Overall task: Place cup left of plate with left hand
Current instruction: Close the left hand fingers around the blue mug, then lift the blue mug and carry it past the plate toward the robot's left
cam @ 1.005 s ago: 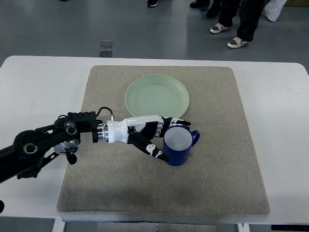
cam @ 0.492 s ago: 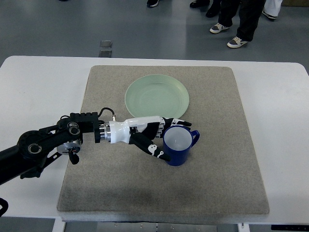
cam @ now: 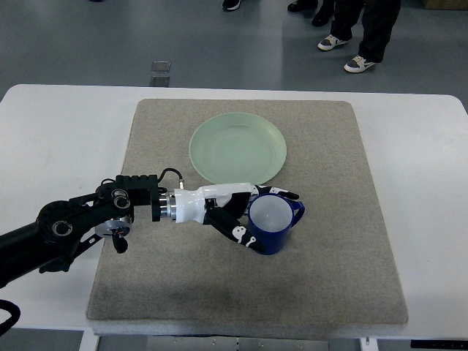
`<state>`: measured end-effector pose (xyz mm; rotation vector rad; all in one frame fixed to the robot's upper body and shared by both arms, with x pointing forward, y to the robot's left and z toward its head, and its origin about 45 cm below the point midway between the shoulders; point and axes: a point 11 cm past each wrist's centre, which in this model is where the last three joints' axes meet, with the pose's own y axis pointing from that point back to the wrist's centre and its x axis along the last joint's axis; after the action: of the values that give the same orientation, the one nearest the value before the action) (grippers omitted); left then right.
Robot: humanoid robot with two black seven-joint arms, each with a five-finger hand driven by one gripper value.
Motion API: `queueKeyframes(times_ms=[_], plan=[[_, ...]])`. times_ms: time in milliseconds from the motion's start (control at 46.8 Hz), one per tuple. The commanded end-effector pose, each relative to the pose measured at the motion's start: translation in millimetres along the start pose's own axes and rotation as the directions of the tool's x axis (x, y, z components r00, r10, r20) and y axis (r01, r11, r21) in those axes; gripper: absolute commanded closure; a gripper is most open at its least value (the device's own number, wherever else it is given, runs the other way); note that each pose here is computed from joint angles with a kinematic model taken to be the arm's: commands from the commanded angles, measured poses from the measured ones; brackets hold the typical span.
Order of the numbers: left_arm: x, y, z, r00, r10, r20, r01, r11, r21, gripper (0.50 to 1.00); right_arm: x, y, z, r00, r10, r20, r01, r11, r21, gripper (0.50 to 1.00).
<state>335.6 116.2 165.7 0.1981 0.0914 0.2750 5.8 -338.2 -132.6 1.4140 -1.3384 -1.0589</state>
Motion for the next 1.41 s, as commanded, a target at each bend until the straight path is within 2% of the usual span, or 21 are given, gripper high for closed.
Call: queueKeyframes(times_ms=[0, 427, 492, 556, 684, 791, 855, 898, 1026, 1389], plan=[[-1.0, -0.8, -1.3, 1.000, -0.003, -0.001, 0.003, 1.000, 0.004, 0.531, 0.0, -0.1, -0.5, 1.000, 0.000, 0.000, 0.000, 1.000, 0.001, 0.568], [-0.7, -1.4, -1.9, 1.000, -0.002, -0.003, 0.002, 1.000, 0.005, 0.643, 0.0, 0.1, 0.4, 1.000, 0.000, 0.000, 0.000, 1.000, -0.001, 0.568], [-0.7, -1.3, -1.9, 1.000, -0.002, -0.003, 0.002, 1.000, 0.005, 0.677, 0.0, 0.1, 0.3, 1.000, 0.000, 0.002, 0.000, 1.000, 0.000, 0.568], [-0.4, -1.3, -1.6, 1.000, -0.001, -0.003, 0.001, 1.000, 0.004, 0.684, 0.0, 0.1, 0.4, 1.000, 0.000, 0.000, 0.000, 1.000, -0.001, 0.568], [-0.4, -1.3, -1.4, 1.000, -0.001, -0.003, 0.001, 1.000, 0.002, 0.750, 0.0, -0.1, -0.5, 1.000, 0.000, 0.000, 0.000, 1.000, 0.001, 0.568], [-0.4, -1.3, -1.4, 1.000, -0.001, -0.003, 0.001, 1.000, 0.002, 0.793, 0.0, 0.1, 0.4, 1.000, 0.000, 0.000, 0.000, 1.000, -0.001, 0.568], [-0.1, -1.2, -1.0, 1.000, 0.000, -0.002, 0.000, 1.000, 0.001, 0.802, 0.0, 0.1, 0.4, 1.000, 0.000, 0.000, 0.000, 1.000, -0.001, 0.568], [0.1, -1.2, -0.7, 1.000, 0.001, -0.002, -0.001, 1.000, 0.000, 0.827, 0.0, 0.1, 0.4, 1.000, 0.000, 0.000, 0.000, 1.000, -0.001, 0.568], [2.0, -0.8, 1.7, 1.000, 0.007, -0.002, -0.007, 1.000, -0.008, 0.851, 0.1, -0.1, -0.6, 1.000, 0.000, 0.001, 0.000, 1.000, 0.001, 0.568], [3.3, -1.2, 5.1, 1.000, 0.013, -0.010, -0.013, 1.000, -0.023, 0.851, 0.0, -0.1, -0.5, 1.000, 0.000, 0.000, 0.000, 1.000, 0.001, 0.568]])
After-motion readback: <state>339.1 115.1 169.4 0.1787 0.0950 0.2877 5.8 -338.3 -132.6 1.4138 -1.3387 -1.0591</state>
